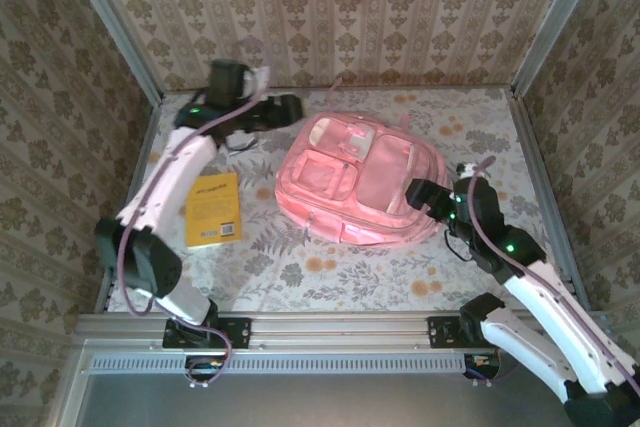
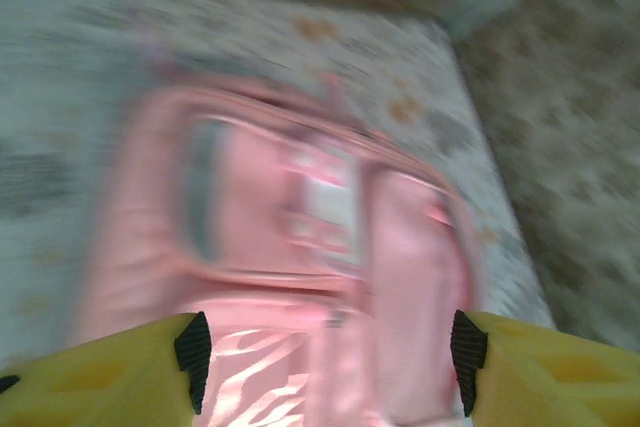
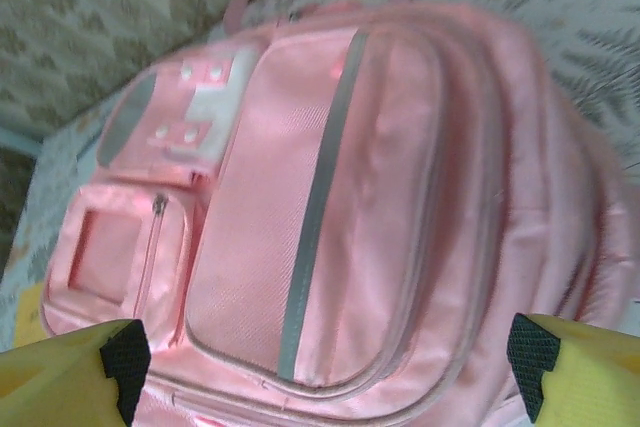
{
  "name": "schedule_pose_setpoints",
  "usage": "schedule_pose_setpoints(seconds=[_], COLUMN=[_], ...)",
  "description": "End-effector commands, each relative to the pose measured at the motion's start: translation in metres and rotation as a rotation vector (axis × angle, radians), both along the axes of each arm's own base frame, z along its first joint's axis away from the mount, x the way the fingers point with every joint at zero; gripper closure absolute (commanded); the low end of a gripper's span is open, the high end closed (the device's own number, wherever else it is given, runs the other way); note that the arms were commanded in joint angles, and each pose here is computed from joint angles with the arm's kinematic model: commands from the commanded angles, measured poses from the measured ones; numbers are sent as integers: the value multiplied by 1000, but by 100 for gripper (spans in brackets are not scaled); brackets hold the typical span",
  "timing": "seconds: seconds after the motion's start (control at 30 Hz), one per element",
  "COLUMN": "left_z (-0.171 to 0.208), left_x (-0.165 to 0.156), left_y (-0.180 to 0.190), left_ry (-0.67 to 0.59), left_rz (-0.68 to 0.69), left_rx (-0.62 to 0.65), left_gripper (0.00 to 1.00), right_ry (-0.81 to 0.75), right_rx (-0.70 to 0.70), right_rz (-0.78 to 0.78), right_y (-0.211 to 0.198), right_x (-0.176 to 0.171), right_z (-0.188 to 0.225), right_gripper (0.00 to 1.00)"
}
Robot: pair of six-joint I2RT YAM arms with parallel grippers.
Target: Pack the student bag
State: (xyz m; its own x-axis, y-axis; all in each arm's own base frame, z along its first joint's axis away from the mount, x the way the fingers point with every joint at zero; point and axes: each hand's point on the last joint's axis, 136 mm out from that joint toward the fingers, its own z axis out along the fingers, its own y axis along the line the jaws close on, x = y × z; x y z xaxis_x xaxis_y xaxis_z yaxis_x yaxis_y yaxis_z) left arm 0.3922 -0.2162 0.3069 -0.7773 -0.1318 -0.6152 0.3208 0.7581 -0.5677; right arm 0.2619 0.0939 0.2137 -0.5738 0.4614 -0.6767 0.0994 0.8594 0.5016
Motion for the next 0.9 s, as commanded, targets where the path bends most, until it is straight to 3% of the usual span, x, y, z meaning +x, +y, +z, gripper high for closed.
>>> schedule_pose_setpoints(seconds=[0.0,0.13,0.33,0.57,0.73,0.87], left_z=[-48,-106,-176,-223,-256,-272], left_x=[7,-4,-24,-31,-23,-26], left_y=[88,181,256,277,257,237], left_ry=[105,246,401,513,602,666], left_rz=[282,547,720,756,656,616], left_rx=[162,231,267,281,126,52], left_gripper=[29,25,18,17,20,21], right_ry=[-52,-38,-32,93,204,294], right_rx=[30,-27,-115,-81,-97,-144], right_rz=[162,278,474,695,824,772], right_y=[37,74,150,274,356,381], right_x=[6,8,2,-9,-16,1], right_z=[20,18,20,-5,-36,-71], right_gripper=[6,7,7,3,3,1])
